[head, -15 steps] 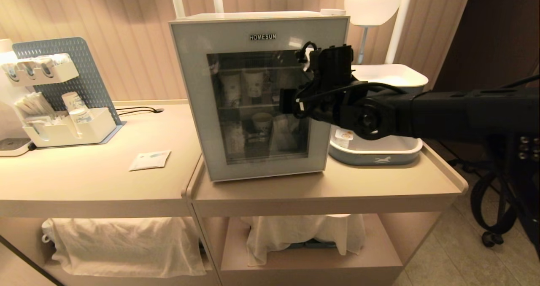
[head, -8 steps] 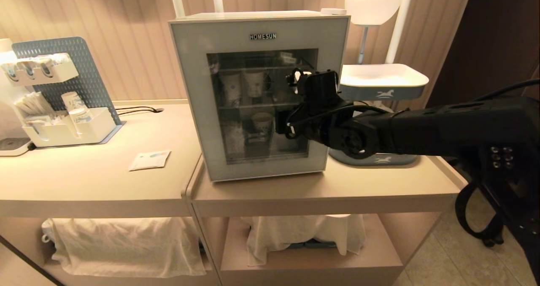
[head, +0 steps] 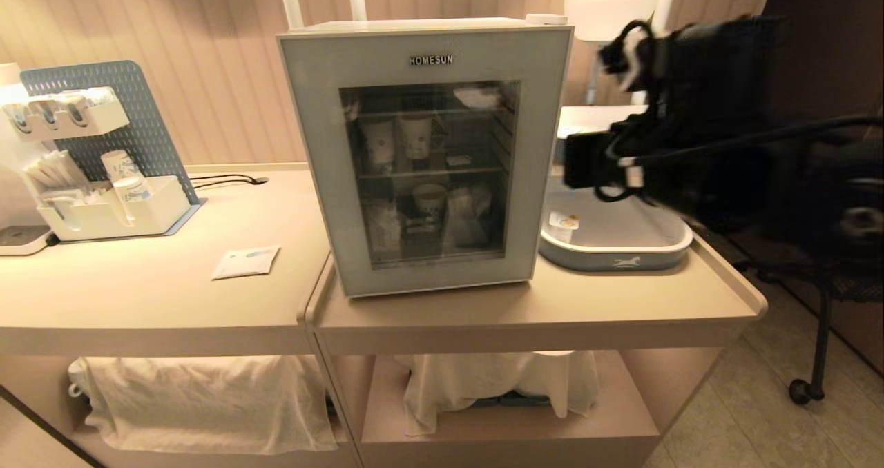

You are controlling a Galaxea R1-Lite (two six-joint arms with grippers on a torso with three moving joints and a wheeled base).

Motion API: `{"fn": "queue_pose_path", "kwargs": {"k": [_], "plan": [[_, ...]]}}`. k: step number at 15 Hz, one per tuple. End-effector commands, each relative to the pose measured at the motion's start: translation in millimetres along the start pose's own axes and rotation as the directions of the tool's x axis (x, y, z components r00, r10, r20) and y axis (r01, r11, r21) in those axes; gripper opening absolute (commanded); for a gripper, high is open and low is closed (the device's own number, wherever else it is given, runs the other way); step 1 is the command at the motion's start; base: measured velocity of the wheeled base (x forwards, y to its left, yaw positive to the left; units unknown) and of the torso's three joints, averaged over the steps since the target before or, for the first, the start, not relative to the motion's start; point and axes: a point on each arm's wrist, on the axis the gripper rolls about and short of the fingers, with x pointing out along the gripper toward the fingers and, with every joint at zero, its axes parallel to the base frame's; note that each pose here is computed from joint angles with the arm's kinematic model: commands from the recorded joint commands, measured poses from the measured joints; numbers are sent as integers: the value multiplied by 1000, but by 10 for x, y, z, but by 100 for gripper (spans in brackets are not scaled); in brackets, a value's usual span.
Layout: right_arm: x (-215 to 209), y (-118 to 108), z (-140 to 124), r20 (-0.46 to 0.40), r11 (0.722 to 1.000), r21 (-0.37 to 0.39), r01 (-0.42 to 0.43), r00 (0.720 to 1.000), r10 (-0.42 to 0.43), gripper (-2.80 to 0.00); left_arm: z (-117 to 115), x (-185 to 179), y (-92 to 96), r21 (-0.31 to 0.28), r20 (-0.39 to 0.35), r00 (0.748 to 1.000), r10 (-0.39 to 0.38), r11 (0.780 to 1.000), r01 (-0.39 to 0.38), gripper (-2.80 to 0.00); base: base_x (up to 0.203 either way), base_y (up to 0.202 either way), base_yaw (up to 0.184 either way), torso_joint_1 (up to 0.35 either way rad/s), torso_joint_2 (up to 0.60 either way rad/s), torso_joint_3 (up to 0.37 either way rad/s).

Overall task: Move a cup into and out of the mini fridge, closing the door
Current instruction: Open the freezer door

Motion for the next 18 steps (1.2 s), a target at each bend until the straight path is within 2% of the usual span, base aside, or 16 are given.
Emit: {"fn": "queue_pose_path", "kwargs": {"k": [1, 2, 3, 5, 6, 7, 8, 9, 10, 11, 12, 13, 14, 15, 17, 18], "plan": [[-867, -683, 396, 156, 986, 98, 138, 976, -152, -280, -4, 2, 0, -1, -3, 1000, 2, 1000, -2, -280, 0, 0, 0, 0, 0, 0], [-1181, -959, 417, 190, 967, 132, 218, 952, -240, -280, -4, 2, 0, -1, -3, 1000, 2, 1000, -2, -280, 0, 0, 0, 0, 0, 0], [-1524, -1238, 378, 218, 936, 170, 308, 915, -341, -280, -4, 2, 0, -1, -3, 1000, 2, 1000, -2, -280, 0, 0, 0, 0, 0, 0], [-2115, -1629, 139, 239, 841, 228, 490, 810, -536, -280, -4, 2, 0, -2, -3, 1000, 2, 1000, -2, -280, 0, 0, 0, 0, 0, 0], [-2405, -1739, -64, 242, 776, 250, 579, 739, -629, -280, -4, 2, 0, -2, -3, 1000, 2, 1000, -2, -280, 0, 0, 0, 0, 0, 0], [-2633, -1775, -292, 242, 721, 258, 643, 680, -693, -280, -4, 2, 0, -2, -3, 1000, 2, 1000, -2, -280, 0, 0, 0, 0, 0, 0], [-2813, -1769, -521, 246, 679, 260, 687, 632, -735, -280, -4, 2, 0, -4, -3, 1000, 2, 1000, -2, -280, 0, 0, 0, 0, 0, 0], [-2979, -1733, -760, 268, 667, 262, 698, 611, -745, -280, -4, 2, 0, -7, -3, 1000, 3, 1000, -3, -280, 0, 0, 0, 0, 0, 0], [-3060, -1694, -971, 290, 682, 253, 686, 619, -730, -280, -3, 2, 0, -7, -2, 1000, 3, 1000, -3, -280, 0, 0, 0, 0, 0, 0], [-3090, -1661, -1124, 318, 712, 242, 659, 640, -700, -280, -4, 2, 0, -7, -3, 1000, 3, 1000, -3, -280, 0, 0, 0, 0, 0, 0], [-3065, -1634, -1217, 354, 788, 214, 578, 706, -614, -280, -4, 2, 0, -7, -3, 1000, 3, 1000, -3, -280, 0, 0, 0, 0, 0, 0], [-3024, -1623, -1261, 374, 865, 199, 461, 780, -502, -280, -4, 2, 0, -8, -3, 1000, 3, 1000, -3, -280, 0, 0, 0, 0, 0, 0], [-2994, -1628, -1309, 365, 907, 219, 361, 832, -419, -280, -4, 2, 0, -8, -3, 1000, 3, 1000, -3, -280, 0, 0, 0, 0, 0, 0], [-2959, -1622, -1415, 333, 919, 237, 315, 862, -381, -280, -2, 2, 0, -8, -1, 1000, 3, 1000, -3, -280, 0, 0, 0, 0, 0, 0], [-3004, -1589, -1707, 362, 929, 236, 286, 861, -357, -280, -2, 2, 0, -8, -2, 1000, 3, 1000, -3, -280, 0, 0, 0, 0, 0, 0], [-3030, -1562, -1872, 399, 947, 215, 240, 863, -310, -280, -2, 2, 0, -8, -1, 1000, 3, 1000, -3, -280, 0, 0, 0, 0, 0, 0]]}}
